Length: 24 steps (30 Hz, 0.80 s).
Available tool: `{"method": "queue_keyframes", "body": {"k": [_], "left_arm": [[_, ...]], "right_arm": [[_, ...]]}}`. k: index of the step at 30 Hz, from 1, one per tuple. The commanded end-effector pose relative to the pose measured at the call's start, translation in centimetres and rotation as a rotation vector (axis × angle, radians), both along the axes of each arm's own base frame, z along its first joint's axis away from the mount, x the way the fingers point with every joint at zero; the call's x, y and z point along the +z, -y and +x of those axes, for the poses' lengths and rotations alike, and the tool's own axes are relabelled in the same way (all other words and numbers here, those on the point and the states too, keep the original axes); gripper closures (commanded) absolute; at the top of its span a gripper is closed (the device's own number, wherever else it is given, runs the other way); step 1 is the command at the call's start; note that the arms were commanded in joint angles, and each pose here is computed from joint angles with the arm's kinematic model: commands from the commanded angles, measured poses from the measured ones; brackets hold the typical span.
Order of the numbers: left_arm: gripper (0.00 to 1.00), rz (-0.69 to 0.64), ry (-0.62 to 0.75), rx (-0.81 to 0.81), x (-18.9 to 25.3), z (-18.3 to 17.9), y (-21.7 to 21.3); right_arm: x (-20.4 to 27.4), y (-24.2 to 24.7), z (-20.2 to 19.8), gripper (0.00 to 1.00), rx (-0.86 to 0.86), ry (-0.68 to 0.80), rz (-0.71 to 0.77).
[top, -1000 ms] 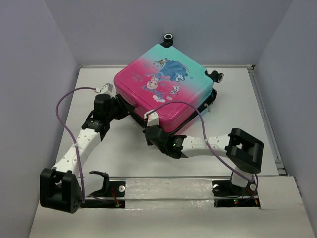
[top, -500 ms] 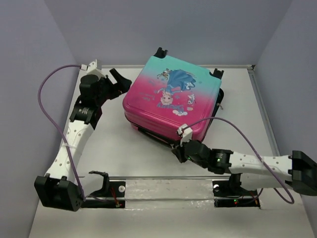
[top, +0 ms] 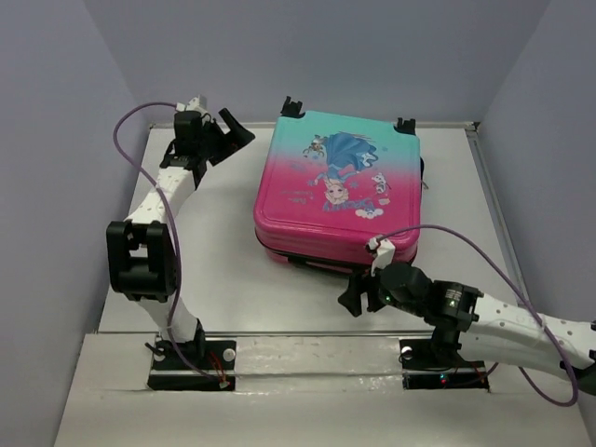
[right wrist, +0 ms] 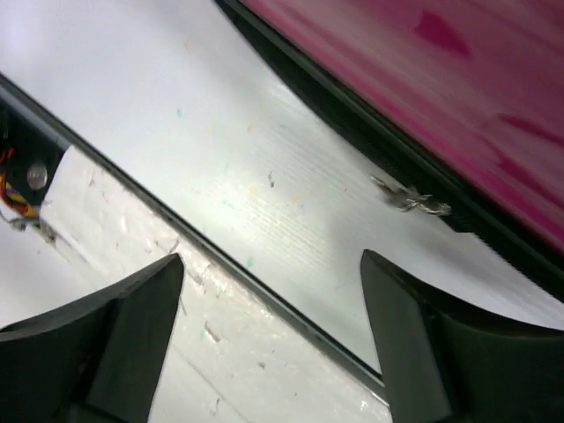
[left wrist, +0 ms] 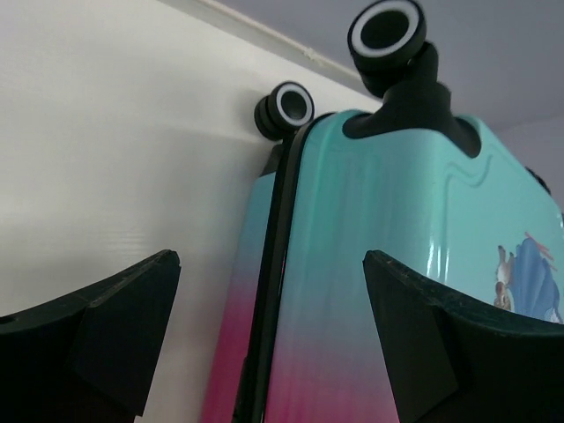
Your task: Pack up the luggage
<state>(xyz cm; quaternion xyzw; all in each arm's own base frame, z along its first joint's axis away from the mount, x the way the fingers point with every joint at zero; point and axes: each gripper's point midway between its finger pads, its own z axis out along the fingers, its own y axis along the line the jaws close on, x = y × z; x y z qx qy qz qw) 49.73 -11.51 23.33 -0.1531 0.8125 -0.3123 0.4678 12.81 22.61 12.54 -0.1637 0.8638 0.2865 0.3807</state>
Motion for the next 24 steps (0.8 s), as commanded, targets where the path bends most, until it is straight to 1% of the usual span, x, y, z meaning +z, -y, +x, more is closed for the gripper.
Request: {"method": "queue_keyframes", "body": {"k": [1, 2, 3, 4, 5, 6, 7, 8, 9, 10, 11, 12, 13, 14, 15, 16, 17, 18, 19, 21, 22, 23, 24], "left_arm": [[0.02, -0.018, 0.142, -0.048, 4.5, 0.1, 1.4], [0.02, -0.009, 0.139, -0.026, 4.2, 0.1, 1.0], [0.04, -0.010, 0.127, -0.001, 3.7, 0.0, 0.5], [0.06, -0.017, 0.123, 0.028, 3.1, -0.6, -0.3], [0.09, -0.061, 0.110, 0.071, 2.9, -0.9, -0.9], [0.13, -0.095, 0.107, 0.090, 2.6, -1.5, -1.3], [0.17, -0.126, 0.098, 0.100, 0.7, -2.4, -1.4], [0.19, -0.151, 0.127, 0.111, 1.6, -3.4, -1.6], [0.25, -0.161, 0.123, 0.143, 1.0, -4.1, -2.0], [0.31, -0.175, 0.130, 0.162, 0.2, -5.4, -1.8], [0.38, -0.172, 0.130, 0.173, -0.2, -6.0, -1.8], [0.52, -0.158, 0.108, 0.181, -1.7, -6.9, -1.8], [0.62, -0.136, 0.129, 0.196, -1.4, -7.6, -1.9], [0.70, -0.129, 0.129, 0.186, -1.6, -8.2, -1.2], [0.86, -0.121, 0.127, 0.181, -2.3, -8.9, -1.0], [0.92, -0.112, 0.134, 0.180, -2.3, -9.3, -0.8], [0.94, -0.101, 0.157, 0.178, -1.7, -9.7, -0.7], [0.94, -0.095, 0.161, 0.162, -1.7, -10.1, -0.1], [0.94, -0.088, 0.158, 0.159, -2.0, -10.3, 0.0], [0.94, -0.078, 0.159, 0.156, -2.2, -10.6, 0.3], [0.94, -0.073, 0.151, 0.148, -2.6, -10.6, 0.6], [0.94, -0.071, 0.147, 0.143, -2.8, -10.6, 0.8], [0.94, -0.065, 0.141, 0.138, -3.1, -10.7, 0.9]], "right_arm": [[5.6, -1.6, -1.4, 0.08, 0.109, -0.035, 0.067], [7.1, -1.9, -1.7, 0.01, 0.136, -0.025, 0.097], [8.4, -2.5, -2.7, 0.00, 0.196, -0.033, 0.129], [9.0, -2.9, -3.1, 0.00, 0.238, -0.037, 0.126], [10.7, -3.8, -4.4, 0.00, 0.326, -0.053, 0.168], [11.2, -4.4, -4.7, 0.00, 0.363, -0.051, 0.179], [12.1, -5.1, -4.7, 0.00, 0.389, -0.034, 0.197], [12.5, -5.5, -4.6, 0.02, 0.412, -0.012, 0.189], [14.0, -6.5, -4.3, 0.11, 0.437, 0.004, 0.195], [15.0, -6.9, -3.9, 0.33, 0.451, 0.042, 0.193], [16.1, -7.3, -3.3, 0.58, 0.433, 0.068, 0.201], [18.7, -7.4, -1.1, 0.79, 0.340, 0.144, 0.209], [20.0, -6.8, 0.8, 0.93, 0.254, 0.211, 0.190], [21.4, -6.0, 2.7, 0.93, 0.145, 0.270, 0.176], [22.4, -2.2, 7.8, 0.93, -0.151, 0.372, 0.090], [23.6, 0.4, 10.2, 0.93, -0.302, 0.419, 0.059], [25.0, 3.1, 12.3, 0.93, -0.422, 0.462, 0.032], [25.4, 5.9, 14.2, 0.93, -0.544, 0.475, 0.003], [25.8, 11.0, 17.1, 0.93, -0.724, 0.485, -0.017], [24.7, 15.7, 19.5, 0.93, -0.860, 0.477, -0.040], [23.4, 21.0, 21.3, 0.93, -1.006, 0.440, -0.068], [22.3, 22.7, 22.0, 0.93, -1.036, 0.404, -0.058], [20.1, 23.3, 22.6, 0.93, -1.024, 0.342, -0.040]]}}
